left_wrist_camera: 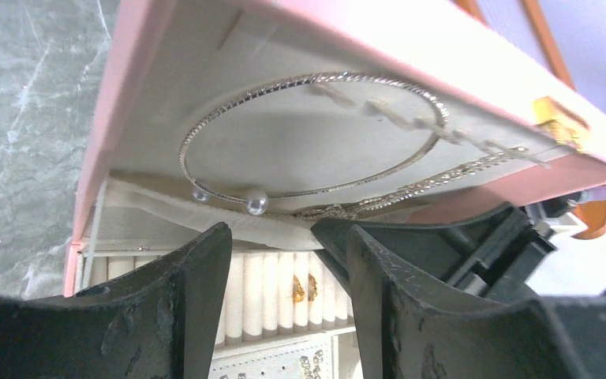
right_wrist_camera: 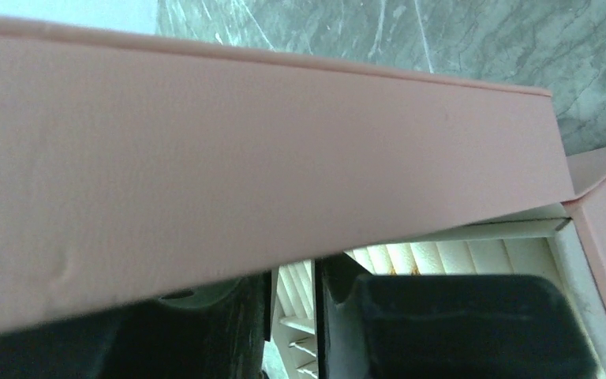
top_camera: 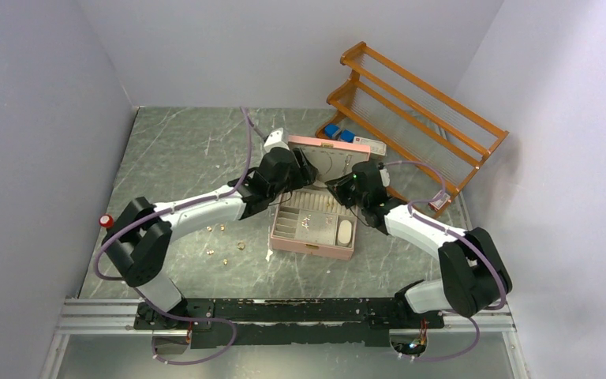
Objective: Organize the mixed jewelry
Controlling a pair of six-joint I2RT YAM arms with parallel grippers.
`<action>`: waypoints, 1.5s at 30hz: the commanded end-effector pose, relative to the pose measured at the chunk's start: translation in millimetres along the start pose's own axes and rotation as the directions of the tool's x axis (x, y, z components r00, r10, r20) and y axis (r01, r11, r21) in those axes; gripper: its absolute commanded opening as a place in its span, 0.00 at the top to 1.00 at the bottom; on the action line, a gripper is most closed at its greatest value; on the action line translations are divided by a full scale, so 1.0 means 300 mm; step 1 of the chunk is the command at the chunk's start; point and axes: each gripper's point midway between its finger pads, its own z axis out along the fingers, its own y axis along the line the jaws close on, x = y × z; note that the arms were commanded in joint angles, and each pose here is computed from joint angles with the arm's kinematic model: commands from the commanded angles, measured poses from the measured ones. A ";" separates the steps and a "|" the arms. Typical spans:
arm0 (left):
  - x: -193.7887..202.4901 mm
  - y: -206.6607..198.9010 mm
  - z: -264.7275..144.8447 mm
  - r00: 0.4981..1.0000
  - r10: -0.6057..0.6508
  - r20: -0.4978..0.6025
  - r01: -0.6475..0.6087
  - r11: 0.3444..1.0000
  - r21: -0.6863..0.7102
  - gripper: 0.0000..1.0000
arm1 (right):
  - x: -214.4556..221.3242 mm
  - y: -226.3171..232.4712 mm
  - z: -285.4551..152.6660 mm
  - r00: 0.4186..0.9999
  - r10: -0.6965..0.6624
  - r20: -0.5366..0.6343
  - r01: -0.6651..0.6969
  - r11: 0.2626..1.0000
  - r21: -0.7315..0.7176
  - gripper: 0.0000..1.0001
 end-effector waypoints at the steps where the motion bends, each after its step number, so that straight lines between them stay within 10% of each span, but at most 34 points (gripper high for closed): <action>1: -0.066 0.008 -0.042 0.998 0.016 0.064 -0.016 1.000 -0.009 0.39 | -0.004 0.033 0.020 1.000 0.009 -0.008 -0.010 1.000 -0.008 0.74; 12: -0.073 0.021 -0.042 0.997 0.024 0.068 -0.024 1.000 0.000 0.40 | -0.011 0.082 0.034 1.000 0.020 -0.006 -0.020 0.999 -0.030 0.64; 26: -0.102 -0.022 -0.012 0.996 0.049 0.076 -0.052 0.997 0.048 0.43 | -0.009 0.131 -0.028 1.000 0.015 -0.018 -0.017 0.990 -0.139 0.84; 45: -0.166 0.008 -0.071 0.990 0.020 0.138 -0.024 0.999 0.026 0.39 | -0.103 0.206 -0.095 0.980 -0.141 0.138 0.166 0.968 -0.190 0.62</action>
